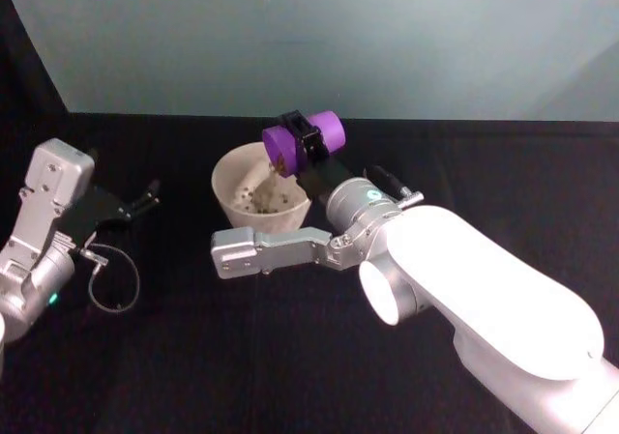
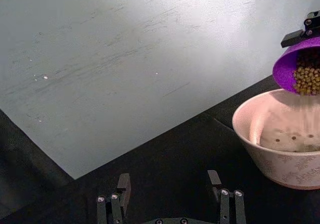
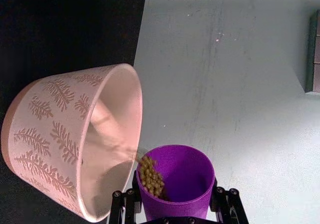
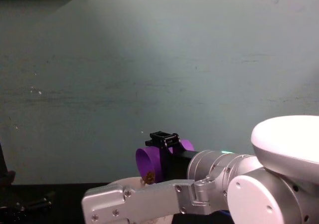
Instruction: Pick up the cup and pour the mung beans from the cup into the bowl.
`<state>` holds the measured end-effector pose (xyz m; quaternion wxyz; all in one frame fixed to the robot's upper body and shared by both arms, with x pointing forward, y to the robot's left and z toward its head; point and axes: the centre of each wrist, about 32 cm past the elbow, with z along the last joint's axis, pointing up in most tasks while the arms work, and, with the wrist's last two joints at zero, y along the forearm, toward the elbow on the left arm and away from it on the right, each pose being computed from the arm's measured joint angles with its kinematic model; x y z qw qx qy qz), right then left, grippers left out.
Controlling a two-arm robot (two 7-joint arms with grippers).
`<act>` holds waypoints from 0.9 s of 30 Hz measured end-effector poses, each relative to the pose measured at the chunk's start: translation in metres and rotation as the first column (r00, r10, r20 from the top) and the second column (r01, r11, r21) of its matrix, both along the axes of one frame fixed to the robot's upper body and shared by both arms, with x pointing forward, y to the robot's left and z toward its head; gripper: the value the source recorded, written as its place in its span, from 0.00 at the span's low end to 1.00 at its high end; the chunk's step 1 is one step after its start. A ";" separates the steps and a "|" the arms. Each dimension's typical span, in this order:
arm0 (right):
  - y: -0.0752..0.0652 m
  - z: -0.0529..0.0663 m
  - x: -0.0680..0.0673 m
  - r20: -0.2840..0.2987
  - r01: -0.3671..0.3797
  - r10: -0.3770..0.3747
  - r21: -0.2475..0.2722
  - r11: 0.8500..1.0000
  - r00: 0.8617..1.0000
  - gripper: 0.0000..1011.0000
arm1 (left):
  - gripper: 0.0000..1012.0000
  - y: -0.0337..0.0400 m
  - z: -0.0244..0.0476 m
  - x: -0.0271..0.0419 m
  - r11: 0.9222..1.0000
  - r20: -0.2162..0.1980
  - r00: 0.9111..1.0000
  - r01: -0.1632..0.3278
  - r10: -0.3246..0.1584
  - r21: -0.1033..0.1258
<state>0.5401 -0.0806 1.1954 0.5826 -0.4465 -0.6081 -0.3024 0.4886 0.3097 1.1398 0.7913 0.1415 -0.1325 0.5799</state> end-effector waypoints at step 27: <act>0.001 0.001 -0.002 0.006 -0.020 0.020 -0.021 1.000 1.000 0.73 | 0.99 0.0000 0.0000 0.0000 1.000 0.000 1.000 0.000 0.000 0.000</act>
